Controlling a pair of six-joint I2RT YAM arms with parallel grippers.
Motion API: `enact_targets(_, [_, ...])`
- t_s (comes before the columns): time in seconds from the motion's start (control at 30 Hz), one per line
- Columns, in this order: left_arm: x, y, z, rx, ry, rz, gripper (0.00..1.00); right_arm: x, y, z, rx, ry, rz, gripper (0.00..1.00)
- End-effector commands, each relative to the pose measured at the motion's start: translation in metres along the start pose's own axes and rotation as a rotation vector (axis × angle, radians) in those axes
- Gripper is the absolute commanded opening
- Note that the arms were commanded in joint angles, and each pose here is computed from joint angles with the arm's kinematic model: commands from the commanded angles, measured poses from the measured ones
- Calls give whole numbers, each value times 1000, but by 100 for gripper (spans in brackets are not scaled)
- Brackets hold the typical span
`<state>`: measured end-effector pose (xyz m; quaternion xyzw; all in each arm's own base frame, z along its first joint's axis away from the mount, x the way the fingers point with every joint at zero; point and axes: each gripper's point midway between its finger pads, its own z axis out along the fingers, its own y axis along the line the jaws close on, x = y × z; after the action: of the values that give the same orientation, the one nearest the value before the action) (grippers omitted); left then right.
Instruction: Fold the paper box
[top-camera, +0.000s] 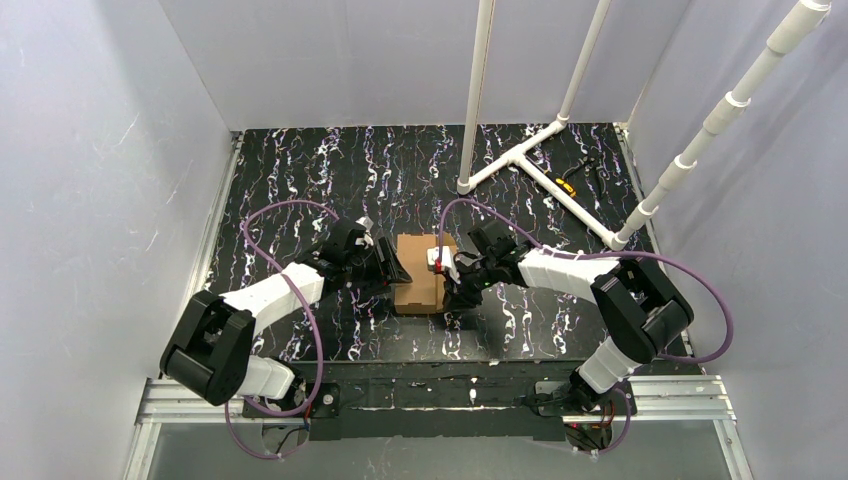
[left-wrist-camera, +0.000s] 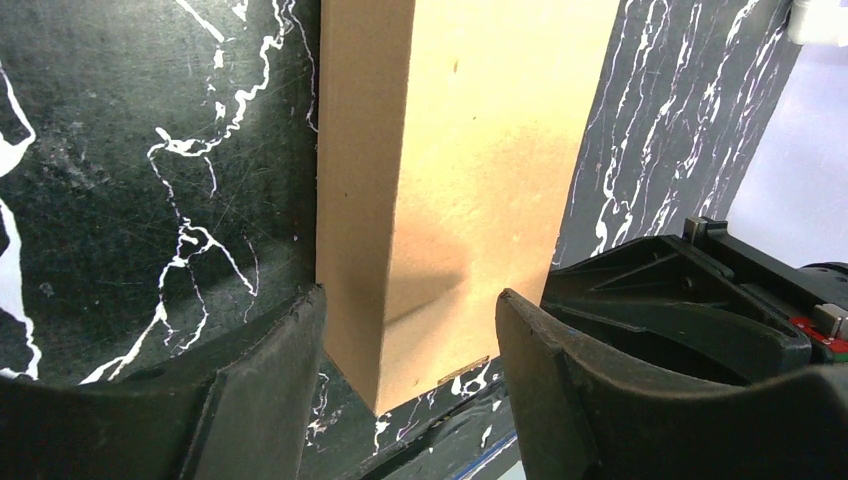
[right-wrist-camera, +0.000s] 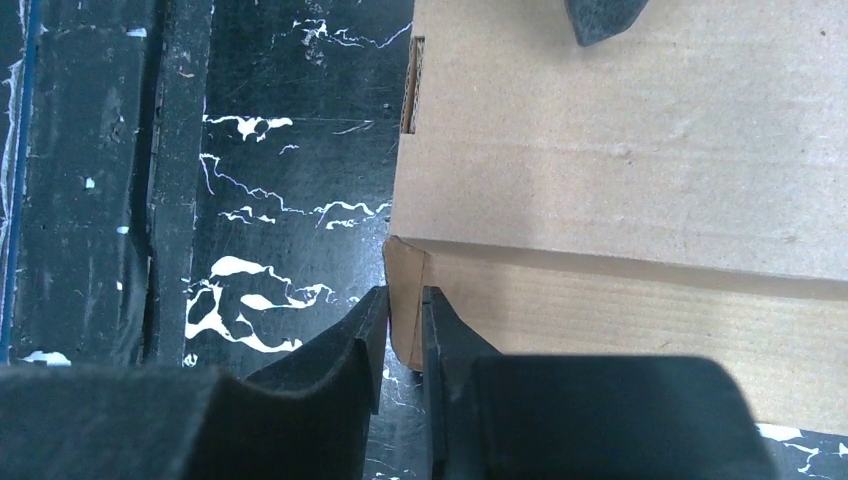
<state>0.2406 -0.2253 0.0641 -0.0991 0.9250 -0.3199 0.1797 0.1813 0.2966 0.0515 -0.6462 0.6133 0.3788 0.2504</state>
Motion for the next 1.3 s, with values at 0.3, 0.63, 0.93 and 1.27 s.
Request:
enact_targets(0.3, [6,-2,1,23,15,10,61,-23,8,1,-15,-71,-25,25])
enact_targets(0.63, [11,1,2,18,23,-15,61,-19,11,2,-18,-61,-27,25])
enact_targets(0.93, [9,-2,6,33,11,-9,60,-19,10,3,-10,-61,-28,6])
enact_targets(1.27, [10,0,6,27,13,-10,60,-18,13,2,-12,-58,-24,1])
